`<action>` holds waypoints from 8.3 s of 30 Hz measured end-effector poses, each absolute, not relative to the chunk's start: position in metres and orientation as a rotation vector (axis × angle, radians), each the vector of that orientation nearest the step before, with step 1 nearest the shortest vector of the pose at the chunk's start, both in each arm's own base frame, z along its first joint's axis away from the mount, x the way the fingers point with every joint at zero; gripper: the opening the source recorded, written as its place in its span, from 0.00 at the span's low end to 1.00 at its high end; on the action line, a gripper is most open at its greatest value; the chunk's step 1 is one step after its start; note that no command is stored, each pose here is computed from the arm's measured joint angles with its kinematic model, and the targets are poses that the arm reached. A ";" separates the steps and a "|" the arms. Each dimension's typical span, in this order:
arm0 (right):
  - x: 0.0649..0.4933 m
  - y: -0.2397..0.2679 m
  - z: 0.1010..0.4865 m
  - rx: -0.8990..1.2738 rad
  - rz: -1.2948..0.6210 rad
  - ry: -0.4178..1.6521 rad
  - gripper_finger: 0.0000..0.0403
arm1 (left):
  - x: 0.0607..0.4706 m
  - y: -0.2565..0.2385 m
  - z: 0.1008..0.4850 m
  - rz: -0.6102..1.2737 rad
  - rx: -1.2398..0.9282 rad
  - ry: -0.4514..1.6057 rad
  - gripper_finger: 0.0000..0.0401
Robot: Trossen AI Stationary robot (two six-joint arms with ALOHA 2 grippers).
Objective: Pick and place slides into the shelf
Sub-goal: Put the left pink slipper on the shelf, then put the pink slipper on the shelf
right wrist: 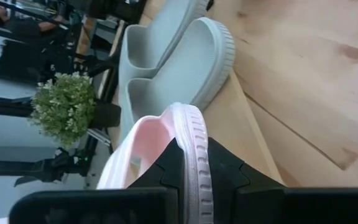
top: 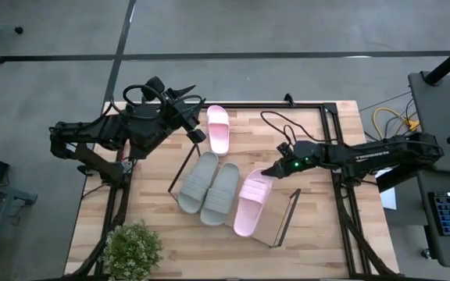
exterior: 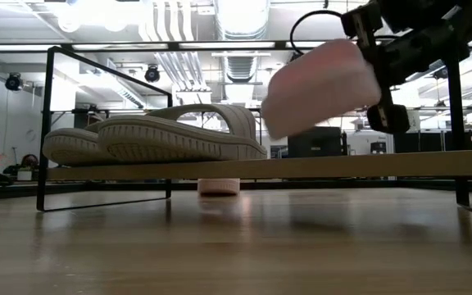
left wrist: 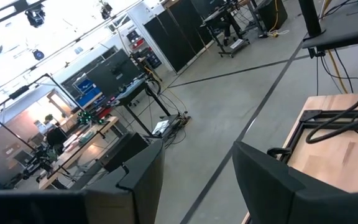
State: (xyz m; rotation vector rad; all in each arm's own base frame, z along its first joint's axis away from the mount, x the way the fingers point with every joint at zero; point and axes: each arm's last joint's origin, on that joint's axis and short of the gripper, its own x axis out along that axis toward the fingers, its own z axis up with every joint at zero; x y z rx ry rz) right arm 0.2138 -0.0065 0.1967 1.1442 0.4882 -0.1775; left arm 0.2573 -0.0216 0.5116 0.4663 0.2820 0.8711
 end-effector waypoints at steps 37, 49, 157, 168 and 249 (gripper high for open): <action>0.248 -0.010 0.157 1.256 -0.281 0.422 0.08 | 0.256 -0.022 0.515 0.869 0.466 0.264 0.44; 0.247 -0.009 0.157 1.268 -0.280 0.420 0.34 | 0.256 -0.021 0.515 0.867 0.466 0.262 0.44; 0.485 -0.162 0.230 -0.234 -0.348 1.152 0.49 | 0.086 -0.004 0.542 0.261 -0.084 0.037 0.44; 0.487 -0.164 0.214 -0.240 -0.386 1.156 0.49 | 0.055 0.001 0.537 0.214 -0.109 0.040 0.44; 0.474 -0.193 0.230 -0.182 -0.837 1.029 0.03 | -0.007 0.010 0.536 0.089 -0.144 -0.076 0.44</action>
